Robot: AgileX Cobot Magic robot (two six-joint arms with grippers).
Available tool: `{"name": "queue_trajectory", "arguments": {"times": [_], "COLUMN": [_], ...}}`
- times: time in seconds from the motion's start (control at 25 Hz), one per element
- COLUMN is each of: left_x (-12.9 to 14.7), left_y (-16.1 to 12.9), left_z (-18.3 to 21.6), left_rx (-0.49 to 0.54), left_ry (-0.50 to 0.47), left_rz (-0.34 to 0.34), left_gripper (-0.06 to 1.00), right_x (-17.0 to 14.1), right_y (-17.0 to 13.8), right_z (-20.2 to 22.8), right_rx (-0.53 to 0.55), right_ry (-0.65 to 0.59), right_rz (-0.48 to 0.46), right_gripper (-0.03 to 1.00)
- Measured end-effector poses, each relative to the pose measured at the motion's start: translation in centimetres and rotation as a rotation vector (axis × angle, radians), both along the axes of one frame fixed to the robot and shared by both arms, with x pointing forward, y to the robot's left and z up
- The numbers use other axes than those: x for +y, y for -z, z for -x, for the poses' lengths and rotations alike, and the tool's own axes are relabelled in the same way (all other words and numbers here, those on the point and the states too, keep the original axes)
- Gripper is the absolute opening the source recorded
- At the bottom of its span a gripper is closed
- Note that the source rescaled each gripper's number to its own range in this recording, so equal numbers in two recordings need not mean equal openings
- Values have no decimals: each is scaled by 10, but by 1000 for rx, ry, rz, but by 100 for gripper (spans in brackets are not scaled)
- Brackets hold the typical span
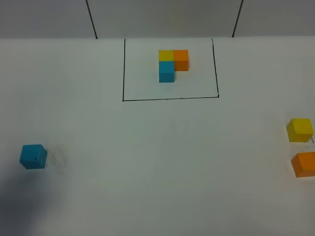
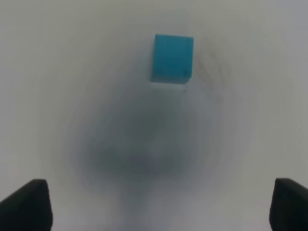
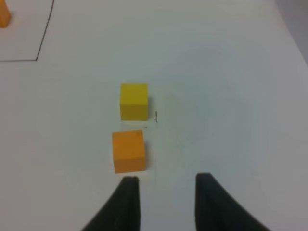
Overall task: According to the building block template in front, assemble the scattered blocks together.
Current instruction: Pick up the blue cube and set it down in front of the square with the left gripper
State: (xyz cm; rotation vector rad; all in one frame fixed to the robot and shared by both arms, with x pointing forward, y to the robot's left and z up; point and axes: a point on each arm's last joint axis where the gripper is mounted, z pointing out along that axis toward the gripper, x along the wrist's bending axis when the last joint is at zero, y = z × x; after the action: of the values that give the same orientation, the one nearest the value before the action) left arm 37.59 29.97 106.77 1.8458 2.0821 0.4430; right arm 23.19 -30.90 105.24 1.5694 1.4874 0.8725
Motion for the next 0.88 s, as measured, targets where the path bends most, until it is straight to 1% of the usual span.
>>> {"name": "queue_trajectory", "arguments": {"times": [0.16,0.32,0.6,0.88], "left_x": [-1,-2,-4,-5], "left_y": [19,40,73,104], "left_z": [-33,-60,-89,-111], "left_rx": [62,94,154,182], "left_ry": [5,10,13,17], "left_rz": [-3,-3,-3,-2], "left_gripper": [90,89,86,84], "right_x": [0,0,0,0], "right_y": [0,0,0,0], "right_z": [0,0,0,0], "right_rx": [0,0,0,0], "right_ry": [0,0,0,0], "right_rz": [0,0,0,0], "right_gripper": [2,2,2,2]}}
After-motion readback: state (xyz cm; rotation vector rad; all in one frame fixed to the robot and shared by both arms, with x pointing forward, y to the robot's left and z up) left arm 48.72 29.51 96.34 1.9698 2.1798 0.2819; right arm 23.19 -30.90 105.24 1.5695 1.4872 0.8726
